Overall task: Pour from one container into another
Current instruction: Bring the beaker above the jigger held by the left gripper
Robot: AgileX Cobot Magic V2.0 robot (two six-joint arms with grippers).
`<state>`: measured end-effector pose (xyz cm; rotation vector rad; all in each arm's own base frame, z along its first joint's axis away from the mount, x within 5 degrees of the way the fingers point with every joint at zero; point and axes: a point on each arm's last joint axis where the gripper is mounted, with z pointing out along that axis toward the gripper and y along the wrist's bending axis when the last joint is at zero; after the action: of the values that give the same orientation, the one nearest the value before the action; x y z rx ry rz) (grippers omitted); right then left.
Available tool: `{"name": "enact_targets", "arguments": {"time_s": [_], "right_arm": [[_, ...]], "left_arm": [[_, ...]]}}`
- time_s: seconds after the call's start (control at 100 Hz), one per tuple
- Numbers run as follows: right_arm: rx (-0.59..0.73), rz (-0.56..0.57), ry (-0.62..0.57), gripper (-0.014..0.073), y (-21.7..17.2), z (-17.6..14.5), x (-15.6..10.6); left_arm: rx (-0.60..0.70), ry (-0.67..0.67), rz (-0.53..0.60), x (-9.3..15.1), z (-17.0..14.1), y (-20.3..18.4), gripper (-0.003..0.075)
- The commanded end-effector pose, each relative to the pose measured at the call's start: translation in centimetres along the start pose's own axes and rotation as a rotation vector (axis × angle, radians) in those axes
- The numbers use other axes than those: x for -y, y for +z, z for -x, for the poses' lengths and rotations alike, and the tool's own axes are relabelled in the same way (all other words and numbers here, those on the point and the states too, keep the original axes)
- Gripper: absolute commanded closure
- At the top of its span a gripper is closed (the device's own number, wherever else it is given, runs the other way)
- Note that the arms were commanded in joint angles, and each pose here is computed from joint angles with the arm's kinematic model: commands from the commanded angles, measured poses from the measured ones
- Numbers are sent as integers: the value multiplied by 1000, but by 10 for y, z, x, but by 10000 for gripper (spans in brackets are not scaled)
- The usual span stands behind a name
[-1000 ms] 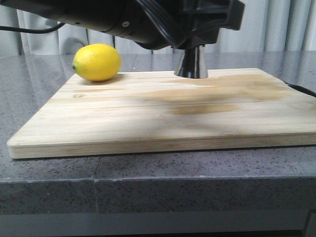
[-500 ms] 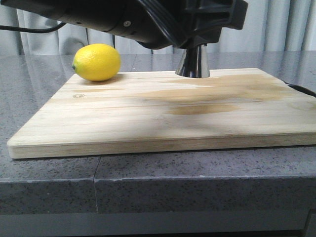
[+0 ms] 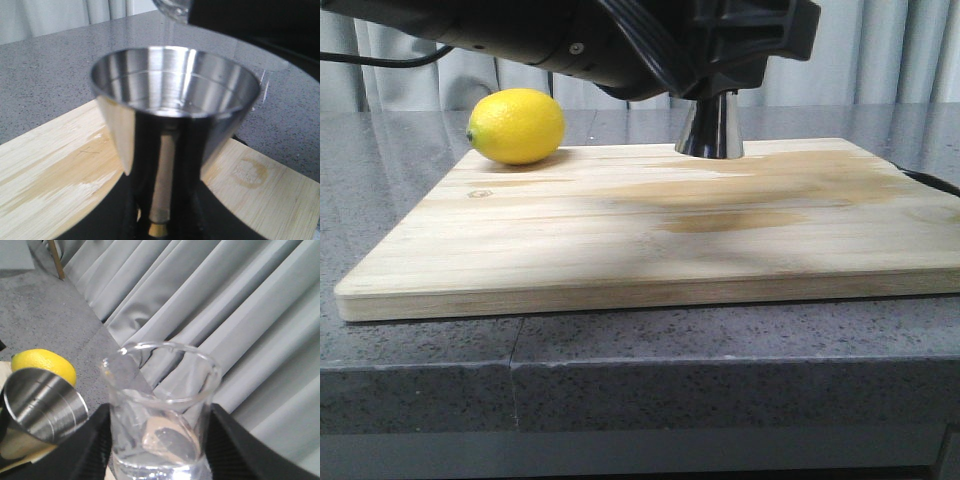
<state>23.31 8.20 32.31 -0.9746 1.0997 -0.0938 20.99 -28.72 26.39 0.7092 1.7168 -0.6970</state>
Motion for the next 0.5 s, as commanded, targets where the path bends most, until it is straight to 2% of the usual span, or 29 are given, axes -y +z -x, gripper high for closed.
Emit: {"name": "enact_targets", "arguments": {"time_s": [0.0,0.49], "right_arm": [[114,-65,-67,360,-2,21,14],[106,-75,-258,360,-2,21,14]], "left_arm": [[137,-10,-11,4,27,-8,739],[135,-7,-28,10,26,-8,739]]}}
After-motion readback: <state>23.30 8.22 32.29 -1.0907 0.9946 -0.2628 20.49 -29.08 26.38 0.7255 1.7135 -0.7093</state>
